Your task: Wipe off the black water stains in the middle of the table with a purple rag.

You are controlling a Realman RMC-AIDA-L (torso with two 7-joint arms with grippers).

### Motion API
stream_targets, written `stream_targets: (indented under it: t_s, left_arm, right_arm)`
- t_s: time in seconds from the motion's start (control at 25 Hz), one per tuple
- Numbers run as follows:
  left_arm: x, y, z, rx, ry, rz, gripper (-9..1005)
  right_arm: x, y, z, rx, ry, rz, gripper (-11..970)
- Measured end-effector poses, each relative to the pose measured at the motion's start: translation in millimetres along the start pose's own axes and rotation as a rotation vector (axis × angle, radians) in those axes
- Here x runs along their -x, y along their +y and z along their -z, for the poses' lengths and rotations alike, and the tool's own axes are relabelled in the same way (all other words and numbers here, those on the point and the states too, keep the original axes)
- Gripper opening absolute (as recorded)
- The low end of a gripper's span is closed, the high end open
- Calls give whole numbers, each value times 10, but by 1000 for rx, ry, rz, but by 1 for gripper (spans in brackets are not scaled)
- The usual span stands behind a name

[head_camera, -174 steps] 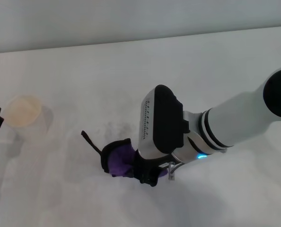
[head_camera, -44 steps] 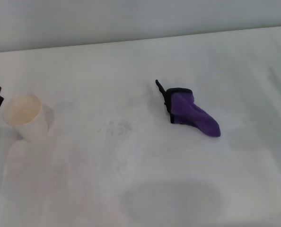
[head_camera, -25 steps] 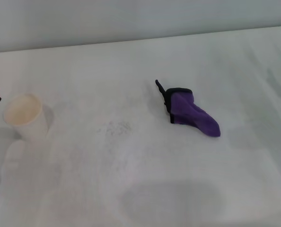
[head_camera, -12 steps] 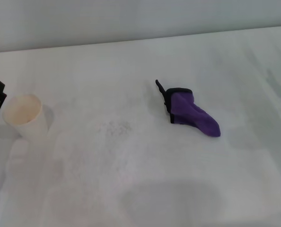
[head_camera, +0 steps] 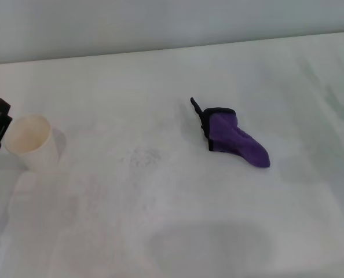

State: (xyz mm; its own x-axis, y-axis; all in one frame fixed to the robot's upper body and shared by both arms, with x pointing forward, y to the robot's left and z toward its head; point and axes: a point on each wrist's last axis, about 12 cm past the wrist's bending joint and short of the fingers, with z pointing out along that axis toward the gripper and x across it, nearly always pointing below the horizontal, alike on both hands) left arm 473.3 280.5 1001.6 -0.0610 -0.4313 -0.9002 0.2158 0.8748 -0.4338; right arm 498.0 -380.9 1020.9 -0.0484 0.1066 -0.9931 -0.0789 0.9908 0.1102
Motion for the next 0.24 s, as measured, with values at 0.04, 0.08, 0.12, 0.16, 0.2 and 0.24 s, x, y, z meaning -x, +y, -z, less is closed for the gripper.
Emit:
stream_targets:
  t_s: [0.04,0.08,0.12,0.16,0.2,0.24]
  left_arm:
    - [-1,-1,0,-4,2,-2,888]
    - [-3,-3,1,-8,5,-5,888]
    - [-7,-5,4,-16,12,-12,888]
    - [-9,-2,8,-21,18,-18,888]
    - [-11,0,10,-23,22,-22,888]
    - [-11,12,16,-24,28,-30,888]
  right_arm:
    - [-1,3,-1,1,0,-1,876]
    - [0,5,-2,2,-1,-1,876]
    - [0,7,-2,3,-2,-2,876]
    - [-1,11,-3,3,-2,-3,876]
    - [-4,14,-2,4,-1,-5,876]
    - [-7,17,-1,4,-1,-7,876]
